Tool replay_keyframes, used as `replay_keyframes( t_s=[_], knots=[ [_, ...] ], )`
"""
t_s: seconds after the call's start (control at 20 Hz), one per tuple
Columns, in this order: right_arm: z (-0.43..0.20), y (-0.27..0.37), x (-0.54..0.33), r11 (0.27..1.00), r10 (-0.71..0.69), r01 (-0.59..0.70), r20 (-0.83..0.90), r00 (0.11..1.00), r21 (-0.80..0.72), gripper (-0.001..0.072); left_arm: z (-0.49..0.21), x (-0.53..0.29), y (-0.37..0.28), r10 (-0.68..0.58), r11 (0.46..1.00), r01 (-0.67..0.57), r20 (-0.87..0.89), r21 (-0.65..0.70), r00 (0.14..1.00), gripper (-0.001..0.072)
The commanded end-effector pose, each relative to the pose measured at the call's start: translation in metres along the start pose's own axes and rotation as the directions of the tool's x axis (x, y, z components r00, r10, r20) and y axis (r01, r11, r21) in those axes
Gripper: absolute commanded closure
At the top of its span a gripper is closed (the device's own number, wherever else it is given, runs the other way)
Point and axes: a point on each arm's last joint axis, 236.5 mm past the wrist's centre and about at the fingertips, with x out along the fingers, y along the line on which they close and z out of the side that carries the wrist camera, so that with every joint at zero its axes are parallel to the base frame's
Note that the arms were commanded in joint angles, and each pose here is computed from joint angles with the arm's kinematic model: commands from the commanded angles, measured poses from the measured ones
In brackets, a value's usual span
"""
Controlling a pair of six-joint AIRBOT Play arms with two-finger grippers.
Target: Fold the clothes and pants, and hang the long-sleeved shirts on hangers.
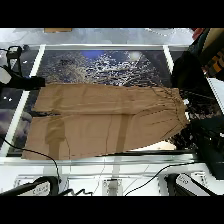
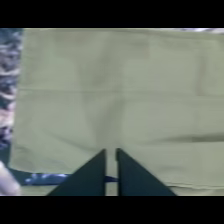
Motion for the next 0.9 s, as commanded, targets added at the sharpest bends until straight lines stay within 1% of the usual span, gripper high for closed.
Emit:
replay_keyframes(
  t_s=[0.0,0.15,0.2,0.25,0.3,0.35,0.4,0.5,0.55,0.7,0.8,0.85],
  knots=[
    [0.001,-0.004,0.001,0.999,-0.027,0.028,0.008,1.0,-0.023,0.0682,-0.018,0.011,0.022,0.057,0.998,-0.057,-0.075,0.01,0.996,0.0649],
    [-0.002,-0.003,0.001,0.999,-0.026,0.025,-0.005,1.0,-0.034,0.0682,-0.06,0.004,0.041,0.06,0.997,-0.07,-0.243,-0.034,0.968,0.0642],
    [-0.005,-0.002,0.0,0.999,-0.019,0.018,-0.016,1.0,-0.036,0.0682,-0.08,-0.002,0.048,0.052,0.998,-0.063,-0.322,-0.022,0.945,0.0594],
    [-0.009,0.001,-0.001,0.999,-0.011,0.01,-0.032,0.999,-0.047,0.0682,-0.107,-0.012,0.054,0.035,0.999,-0.03,-0.424,0.018,0.905,0.054],
    [-0.012,0.002,-0.001,0.998,-0.006,0.003,-0.044,0.999,-0.06,0.0682,-0.134,-0.023,0.062,0.019,1.0,-0.014,-0.515,0.013,0.857,0.0548],
    [-0.014,0.004,-0.002,0.997,-0.001,-0.004,-0.056,0.998,-0.078,0.0682,-0.153,-0.031,0.073,0.001,0.998,-0.036,-0.564,-0.051,0.826,0.0548],
    [-0.017,0.004,-0.002,0.997,0.0,-0.006,-0.065,0.998,-0.083,0.0682,-0.17,-0.038,0.084,-0.026,0.987,-0.07,-0.583,-0.142,0.812,0.0547],
    [-0.017,0.004,-0.002,0.996,0.0,-0.006,-0.067,0.998,-0.084,0.0682,-0.193,-0.048,0.094,-0.093,0.953,-0.085,-0.549,-0.29,0.831,0.0548],
    [-0.017,0.004,-0.002,0.996,0.0,-0.006,-0.067,0.998,-0.084,0.0682,-0.206,-0.054,0.102,-0.098,0.932,-0.107,-0.526,-0.345,0.845,0.0547],
    [-0.017,0.004,-0.002,0.997,0.0,-0.006,-0.066,0.998,-0.083,0.0682,-0.259,-0.069,0.122,-0.057,0.866,-0.199,-0.487,-0.458,0.871,0.0545],
    [-0.016,0.003,-0.002,0.997,-0.002,-0.004,-0.062,0.998,-0.083,0.0682,-0.295,-0.075,0.122,-0.043,0.842,-0.224,-0.474,-0.491,0.879,0.0544],
    [-0.015,0.003,-0.002,0.997,-0.003,-0.002,-0.06,0.998,-0.083,0.0682,-0.309,-0.075,0.123,-0.032,0.821,-0.242,-0.464,-0.518,0.885,0.0542]
  ],
)
